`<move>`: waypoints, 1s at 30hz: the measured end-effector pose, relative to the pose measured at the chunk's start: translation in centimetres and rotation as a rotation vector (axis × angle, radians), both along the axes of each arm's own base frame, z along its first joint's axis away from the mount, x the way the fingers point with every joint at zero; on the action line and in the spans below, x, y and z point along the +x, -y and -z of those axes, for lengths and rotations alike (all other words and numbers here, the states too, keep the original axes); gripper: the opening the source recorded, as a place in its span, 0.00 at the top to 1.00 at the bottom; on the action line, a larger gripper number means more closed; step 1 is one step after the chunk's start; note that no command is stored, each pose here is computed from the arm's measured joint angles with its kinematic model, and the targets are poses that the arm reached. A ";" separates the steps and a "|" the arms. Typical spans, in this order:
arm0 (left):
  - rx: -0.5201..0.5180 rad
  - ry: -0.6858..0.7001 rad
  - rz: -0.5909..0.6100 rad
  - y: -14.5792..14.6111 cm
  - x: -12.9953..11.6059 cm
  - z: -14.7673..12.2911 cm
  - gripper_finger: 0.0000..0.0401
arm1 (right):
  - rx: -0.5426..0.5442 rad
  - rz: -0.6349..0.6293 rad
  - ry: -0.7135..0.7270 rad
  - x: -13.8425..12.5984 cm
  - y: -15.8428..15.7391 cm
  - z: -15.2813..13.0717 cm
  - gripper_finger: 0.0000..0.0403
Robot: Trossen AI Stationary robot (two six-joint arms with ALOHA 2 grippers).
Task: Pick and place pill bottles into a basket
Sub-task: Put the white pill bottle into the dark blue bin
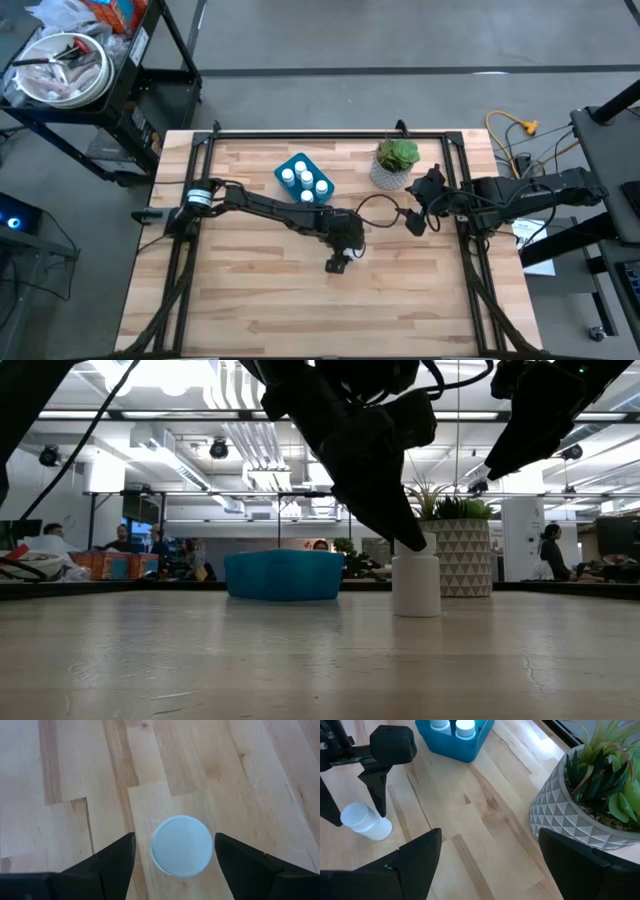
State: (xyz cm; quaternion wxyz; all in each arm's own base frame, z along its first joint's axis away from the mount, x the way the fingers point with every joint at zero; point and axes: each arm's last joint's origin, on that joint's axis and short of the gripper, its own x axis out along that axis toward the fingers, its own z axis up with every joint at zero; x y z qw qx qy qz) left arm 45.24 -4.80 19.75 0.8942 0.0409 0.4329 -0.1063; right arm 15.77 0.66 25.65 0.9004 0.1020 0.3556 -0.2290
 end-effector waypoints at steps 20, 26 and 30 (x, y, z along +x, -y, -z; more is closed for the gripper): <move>0.008 0.000 -0.002 0.0 0.0 0.0 0.61 | -0.006 0.000 -0.003 0.0 0.0 0.0 0.19; 0.007 0.000 -0.003 0.0 0.0 0.0 0.62 | -0.006 0.000 -0.003 0.0 0.0 0.0 0.19; 0.007 0.000 -0.003 0.0 0.0 0.0 0.62 | -0.006 0.000 -0.003 0.0 0.0 0.0 0.19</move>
